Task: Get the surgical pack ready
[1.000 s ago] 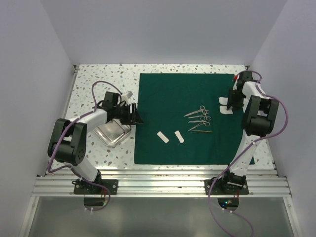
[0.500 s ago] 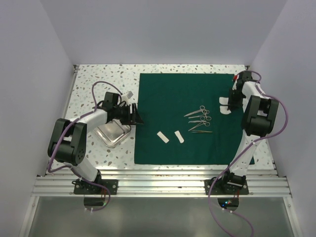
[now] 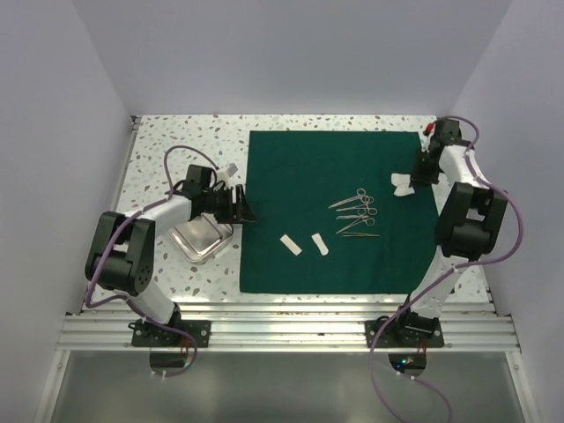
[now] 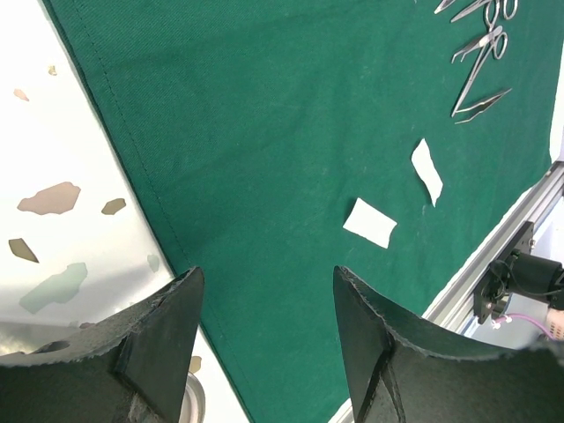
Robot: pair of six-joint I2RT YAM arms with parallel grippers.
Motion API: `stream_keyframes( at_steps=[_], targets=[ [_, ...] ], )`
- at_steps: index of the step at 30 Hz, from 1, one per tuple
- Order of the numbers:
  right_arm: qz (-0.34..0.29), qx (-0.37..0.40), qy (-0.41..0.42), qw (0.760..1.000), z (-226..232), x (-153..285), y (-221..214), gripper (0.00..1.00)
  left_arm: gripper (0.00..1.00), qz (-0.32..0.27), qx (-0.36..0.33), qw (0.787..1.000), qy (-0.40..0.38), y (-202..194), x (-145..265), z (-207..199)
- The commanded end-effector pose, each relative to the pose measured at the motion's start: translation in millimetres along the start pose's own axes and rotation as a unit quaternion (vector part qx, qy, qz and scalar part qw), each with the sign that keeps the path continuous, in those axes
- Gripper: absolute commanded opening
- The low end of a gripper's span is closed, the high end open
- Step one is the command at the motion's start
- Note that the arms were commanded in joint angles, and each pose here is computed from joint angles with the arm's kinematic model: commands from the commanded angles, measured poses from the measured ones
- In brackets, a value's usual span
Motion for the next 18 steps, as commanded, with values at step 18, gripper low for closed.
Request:
stream_keyframes(
  at_steps=[18],
  targets=[
    [-0.088, -0.013, 0.033, 0.995, -0.4, -22.7, 51.4, 0.00, 0.65, -0.002, -0.015, 1.000, -0.004, 1.5, -3.7, 1.8]
  ],
)
Point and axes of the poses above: each gripper's point midway between its finger pads, its own x axis back along the fingers, its own z axis along the line the jaws close on, y = z × x, the point moved 9 cm from there along x, back along the fingers, and after that the axes turned 11 degrees about x, right-handed, at the moved point
